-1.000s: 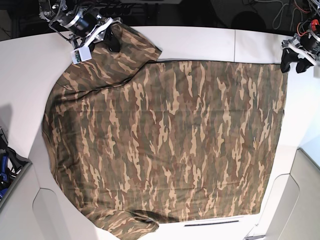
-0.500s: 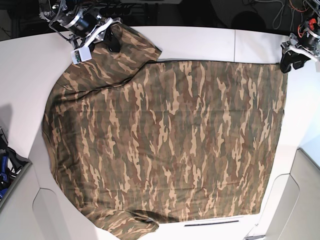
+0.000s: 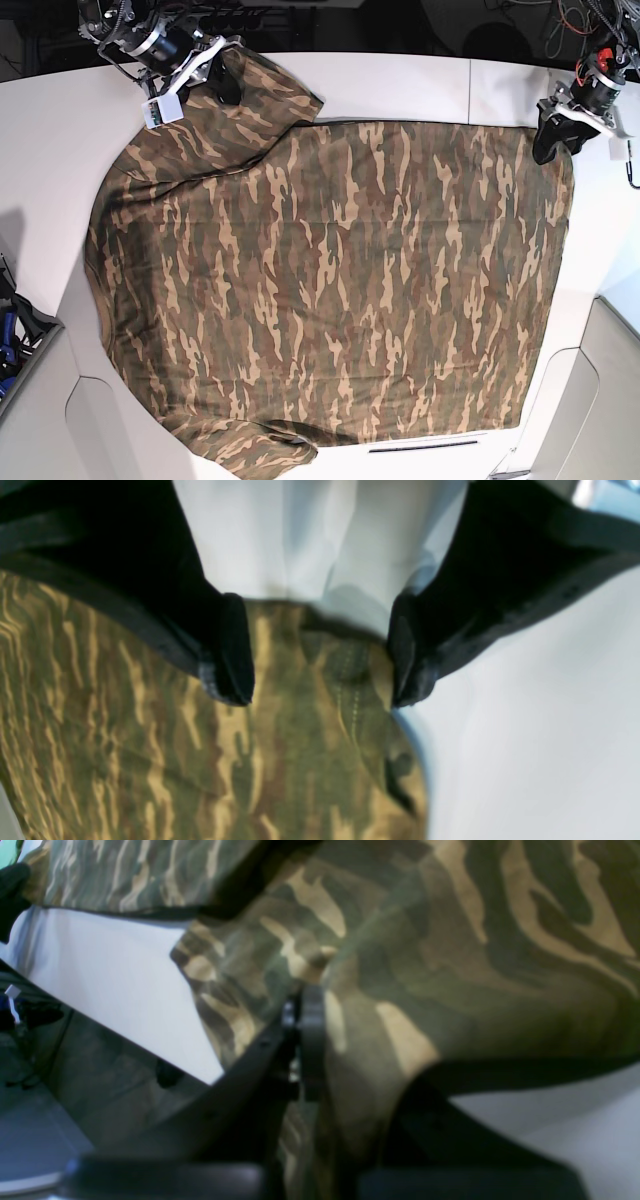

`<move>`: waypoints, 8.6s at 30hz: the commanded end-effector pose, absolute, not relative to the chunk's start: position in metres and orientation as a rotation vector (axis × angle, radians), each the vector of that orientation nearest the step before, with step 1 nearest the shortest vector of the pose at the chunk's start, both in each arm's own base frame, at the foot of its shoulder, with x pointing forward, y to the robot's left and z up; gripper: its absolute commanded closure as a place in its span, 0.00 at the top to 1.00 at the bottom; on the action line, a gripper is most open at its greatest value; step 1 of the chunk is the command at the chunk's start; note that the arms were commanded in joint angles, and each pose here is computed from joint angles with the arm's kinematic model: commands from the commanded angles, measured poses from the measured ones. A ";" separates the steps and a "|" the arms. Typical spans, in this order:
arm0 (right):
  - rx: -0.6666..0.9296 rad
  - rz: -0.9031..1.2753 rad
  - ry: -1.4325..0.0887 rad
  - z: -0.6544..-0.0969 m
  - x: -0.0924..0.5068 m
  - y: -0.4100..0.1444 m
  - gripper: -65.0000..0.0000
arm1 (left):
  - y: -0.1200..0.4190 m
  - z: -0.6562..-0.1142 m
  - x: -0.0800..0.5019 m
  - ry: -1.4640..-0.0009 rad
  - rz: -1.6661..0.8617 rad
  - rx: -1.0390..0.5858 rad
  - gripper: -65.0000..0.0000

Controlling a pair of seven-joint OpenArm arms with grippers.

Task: Fold the T-shirt properly
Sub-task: 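Move both grippers down to the shirt's shoulder corners and grasp them, then lift the shoulder corners and drag them toward the hem, folding the shirt in half, then pull the folded edge back toward the robot and release both grippers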

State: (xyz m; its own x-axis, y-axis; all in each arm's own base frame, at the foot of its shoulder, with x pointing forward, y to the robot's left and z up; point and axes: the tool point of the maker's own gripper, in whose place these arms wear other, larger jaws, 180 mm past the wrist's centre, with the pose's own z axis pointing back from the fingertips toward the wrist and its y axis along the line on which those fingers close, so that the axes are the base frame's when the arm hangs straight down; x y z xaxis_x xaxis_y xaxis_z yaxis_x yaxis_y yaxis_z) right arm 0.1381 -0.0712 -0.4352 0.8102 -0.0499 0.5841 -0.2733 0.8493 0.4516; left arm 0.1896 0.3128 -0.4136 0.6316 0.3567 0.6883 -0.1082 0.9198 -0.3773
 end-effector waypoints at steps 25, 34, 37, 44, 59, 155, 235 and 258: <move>0.497 0.151 -0.924 -0.348 0.207 -0.095 0.00 | 0.309 -0.360 0.242 -1.033 0.211 -0.391 0.00; 0.417 0.189 -1.124 -0.303 0.276 -0.115 0.00 | 0.311 -0.330 0.288 -1.142 0.160 -0.370 0.00; 0.393 0.205 -1.172 -0.292 0.298 -0.119 0.00 | 0.313 -0.318 0.305 -1.178 0.135 -0.349 0.00; 0.339 0.198 -1.196 -0.293 0.343 -0.133 0.00 | 0.316 -0.294 0.333 -1.251 0.092 -0.307 0.00; 0.384 0.158 -1.164 -0.305 0.430 -0.149 0.00 | 0.299 -0.300 0.391 -1.270 -0.003 -0.160 0.00; 0.335 -0.257 -1.061 -0.389 0.398 -0.247 0.00 | 0.332 -0.373 0.394 -1.118 0.325 -0.095 0.05; 0.180 -0.009 -0.726 -0.384 0.194 -0.311 0.00 | 0.286 -0.352 0.180 -0.842 -0.004 -0.284 0.00; 0.241 -0.049 -0.667 -0.392 0.171 -0.303 0.00 | 0.275 -0.346 0.162 -0.816 0.060 -0.364 0.00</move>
